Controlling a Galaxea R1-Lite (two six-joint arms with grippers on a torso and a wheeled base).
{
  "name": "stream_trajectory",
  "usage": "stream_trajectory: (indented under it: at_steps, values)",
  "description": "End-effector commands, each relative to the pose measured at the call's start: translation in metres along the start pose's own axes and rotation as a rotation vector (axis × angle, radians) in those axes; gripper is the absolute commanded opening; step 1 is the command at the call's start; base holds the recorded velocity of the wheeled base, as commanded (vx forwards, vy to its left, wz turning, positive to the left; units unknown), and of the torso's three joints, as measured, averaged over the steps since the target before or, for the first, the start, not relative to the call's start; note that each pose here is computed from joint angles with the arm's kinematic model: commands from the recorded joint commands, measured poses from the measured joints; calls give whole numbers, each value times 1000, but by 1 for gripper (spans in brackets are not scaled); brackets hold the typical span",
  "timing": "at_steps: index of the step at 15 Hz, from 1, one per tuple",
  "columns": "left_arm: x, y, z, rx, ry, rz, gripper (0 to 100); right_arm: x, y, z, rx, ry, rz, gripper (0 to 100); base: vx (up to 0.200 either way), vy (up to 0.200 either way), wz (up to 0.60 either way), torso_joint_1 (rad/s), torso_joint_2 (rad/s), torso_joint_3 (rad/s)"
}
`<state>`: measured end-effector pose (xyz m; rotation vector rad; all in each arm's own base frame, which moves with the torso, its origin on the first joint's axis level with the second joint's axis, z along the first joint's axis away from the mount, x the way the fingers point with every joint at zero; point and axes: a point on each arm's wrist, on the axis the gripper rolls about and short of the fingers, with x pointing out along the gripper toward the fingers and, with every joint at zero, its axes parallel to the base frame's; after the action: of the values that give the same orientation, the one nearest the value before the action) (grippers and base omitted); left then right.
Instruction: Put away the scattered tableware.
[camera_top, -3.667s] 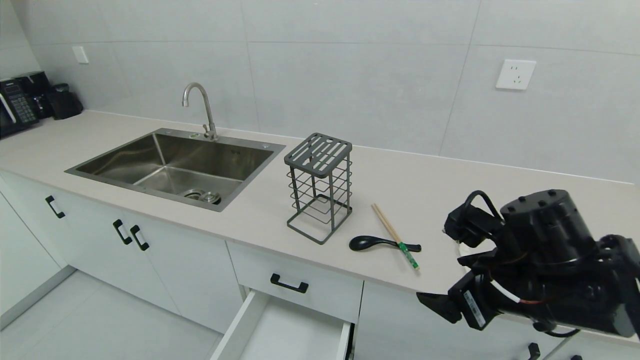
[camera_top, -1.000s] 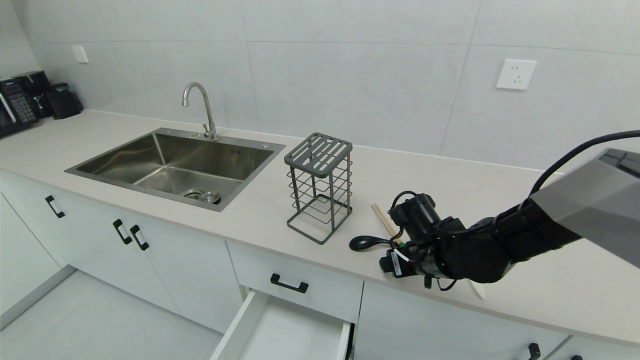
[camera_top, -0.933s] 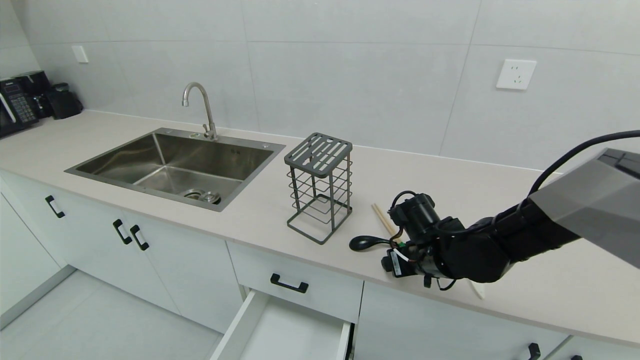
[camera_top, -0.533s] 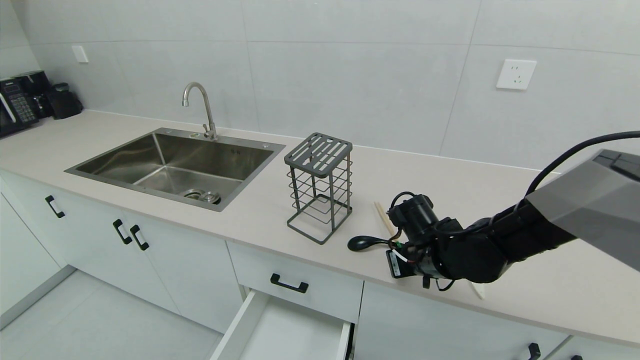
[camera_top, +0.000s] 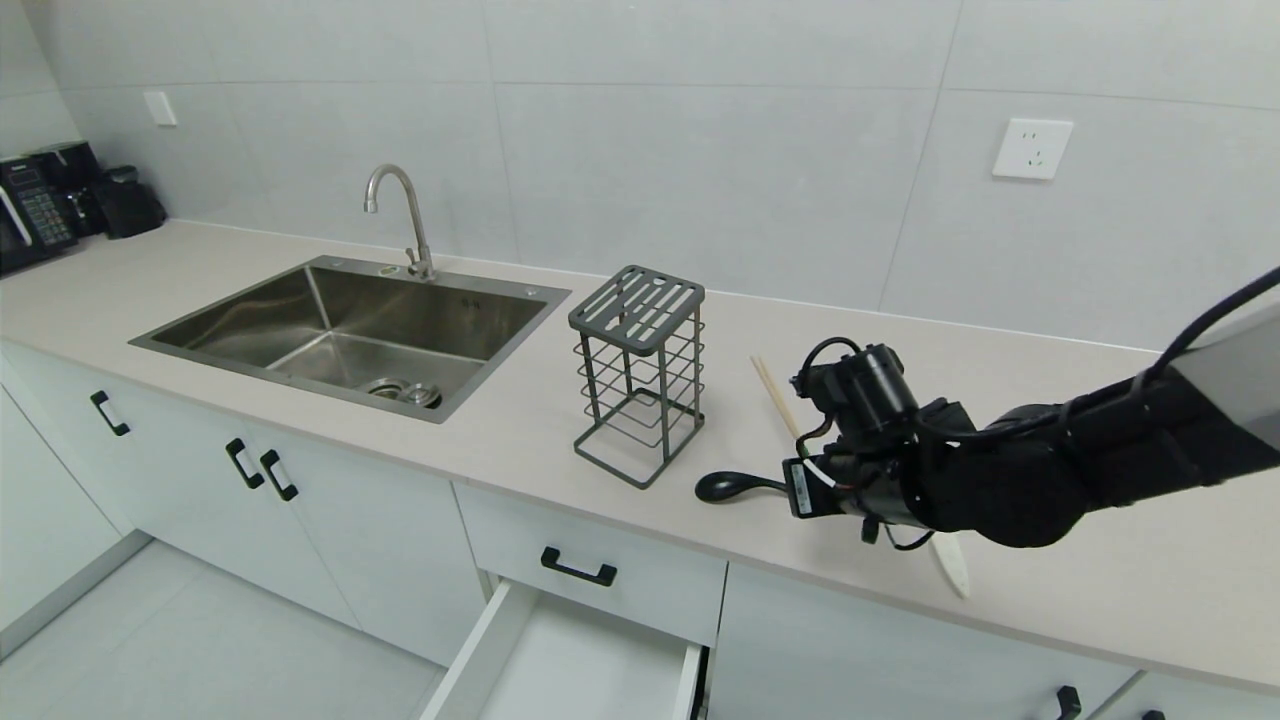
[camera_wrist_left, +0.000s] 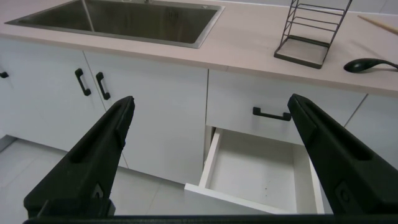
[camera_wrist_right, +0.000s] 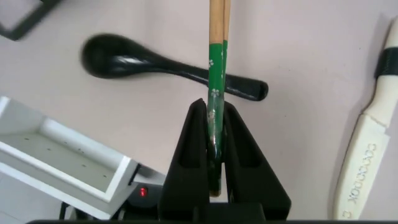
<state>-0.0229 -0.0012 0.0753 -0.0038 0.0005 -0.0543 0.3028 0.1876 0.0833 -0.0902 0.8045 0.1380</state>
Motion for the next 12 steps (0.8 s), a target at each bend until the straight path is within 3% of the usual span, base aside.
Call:
stream_trajectory:
  at_steps: [1, 5, 12]
  values:
    - [0, 0, 0, -1, 1, 1, 100, -32, 0, 14, 15, -83, 42, 0, 0, 0, 0, 0, 0, 0]
    - [0, 0, 0, -1, 1, 1, 100, -83, -1, 35, 48, -227, 153, 0, 0, 0, 0, 0, 0, 0]
    - [0, 0, 0, -1, 1, 1, 100, -122, 5, 44, 49, -333, 249, 0, 0, 0, 0, 0, 0, 0]
